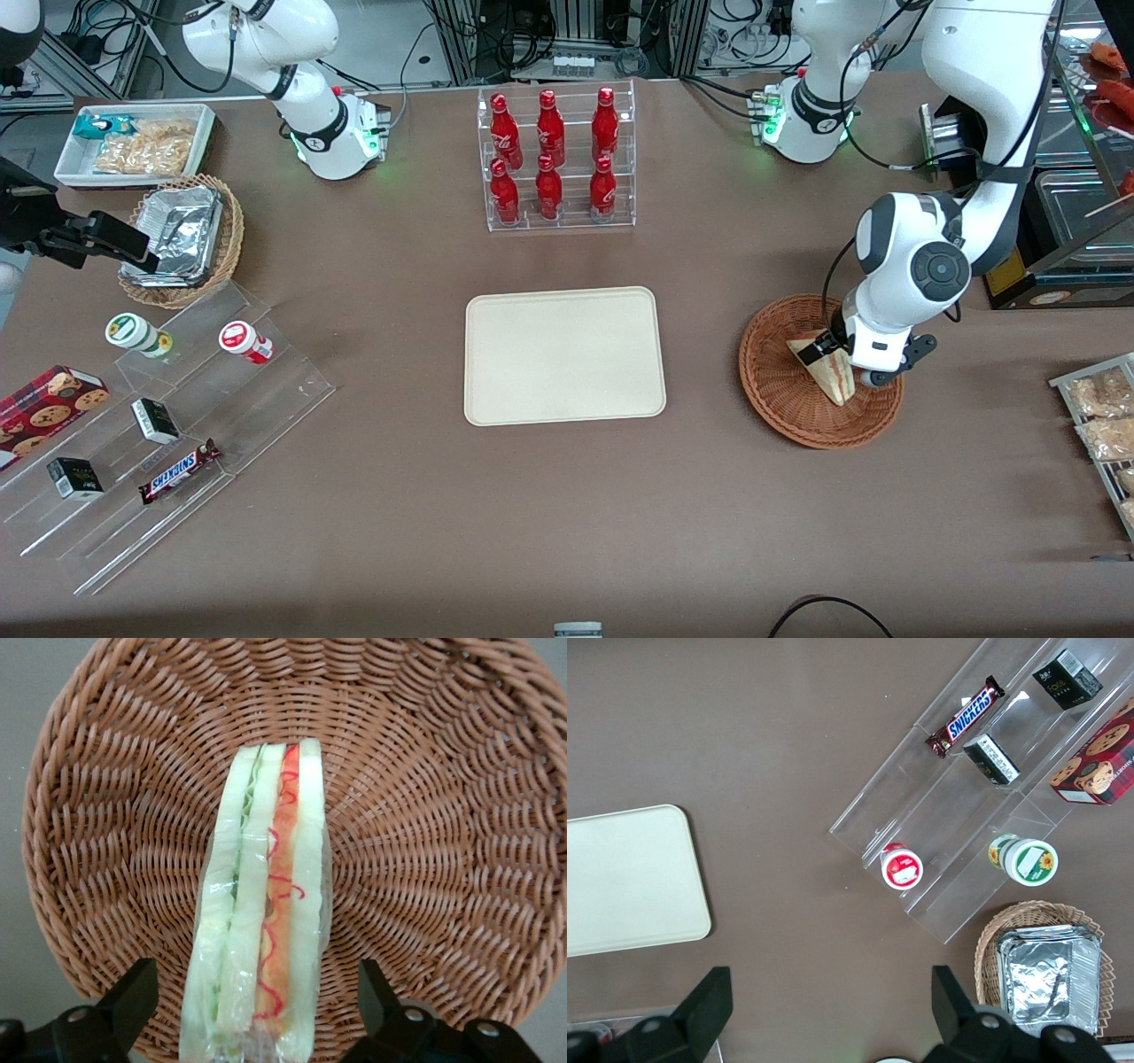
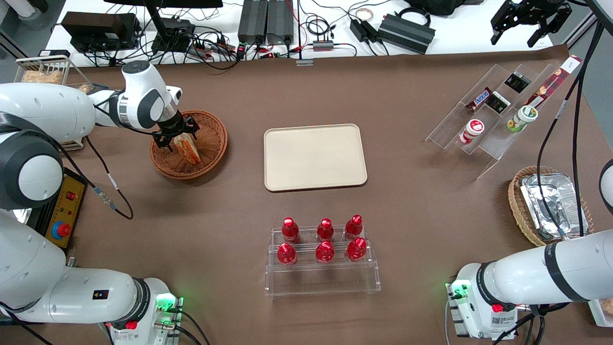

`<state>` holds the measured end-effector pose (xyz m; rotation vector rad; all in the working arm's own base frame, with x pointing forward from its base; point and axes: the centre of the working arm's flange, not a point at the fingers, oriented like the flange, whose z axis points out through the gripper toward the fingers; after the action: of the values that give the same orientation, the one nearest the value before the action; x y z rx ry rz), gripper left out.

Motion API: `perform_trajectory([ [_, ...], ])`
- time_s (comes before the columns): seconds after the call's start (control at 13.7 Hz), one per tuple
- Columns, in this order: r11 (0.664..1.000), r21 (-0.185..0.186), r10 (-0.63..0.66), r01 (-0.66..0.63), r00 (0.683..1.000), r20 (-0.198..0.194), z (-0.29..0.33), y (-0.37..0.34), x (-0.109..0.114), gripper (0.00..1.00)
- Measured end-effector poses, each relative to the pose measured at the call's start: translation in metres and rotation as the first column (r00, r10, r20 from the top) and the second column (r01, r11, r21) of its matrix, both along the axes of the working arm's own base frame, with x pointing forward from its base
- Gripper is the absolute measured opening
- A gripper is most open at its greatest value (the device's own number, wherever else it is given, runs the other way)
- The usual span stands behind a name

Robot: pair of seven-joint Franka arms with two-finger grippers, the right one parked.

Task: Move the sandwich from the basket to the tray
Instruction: 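Close the left gripper on the sandwich and lift it, then carry the sandwich with the left gripper over the cream tray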

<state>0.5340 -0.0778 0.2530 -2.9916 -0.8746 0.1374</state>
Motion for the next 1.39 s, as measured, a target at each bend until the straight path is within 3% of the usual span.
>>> perform_trajectory([
  [0.15, 1.000, 0.000, -0.002, 0.002, 1.000, -0.002, -0.001, 0.000, 0.000, 0.83],
  [0.37, 1.000, -0.002, -0.030, 0.030, 1.000, 0.000, 0.002, 0.001, 0.001, 0.48],
  [0.59, 0.998, -0.002, -0.066, 0.066, 0.998, -0.014, 0.020, 0.000, 0.004, 0.23],
  [0.8, 0.992, -0.005, -0.129, 0.129, 0.992, -0.012, 0.045, -0.005, 0.011, 0.20],
  [0.88, 0.982, -0.012, -0.189, 0.189, 0.981, -0.037, 0.053, -0.010, 0.012, 0.15],
  [1.1, 0.913, -0.054, -0.409, 0.405, 0.909, -0.083, 0.079, -0.041, 0.014, 0.14],
  [1.24, 0.878, -0.068, -0.478, 0.474, 0.875, -0.081, 0.094, -0.076, 0.012, 0.14],
  [1.39, 0.863, -0.075, -0.505, 0.500, 0.861, -0.069, 0.101, -0.114, 0.007, 0.14],
])
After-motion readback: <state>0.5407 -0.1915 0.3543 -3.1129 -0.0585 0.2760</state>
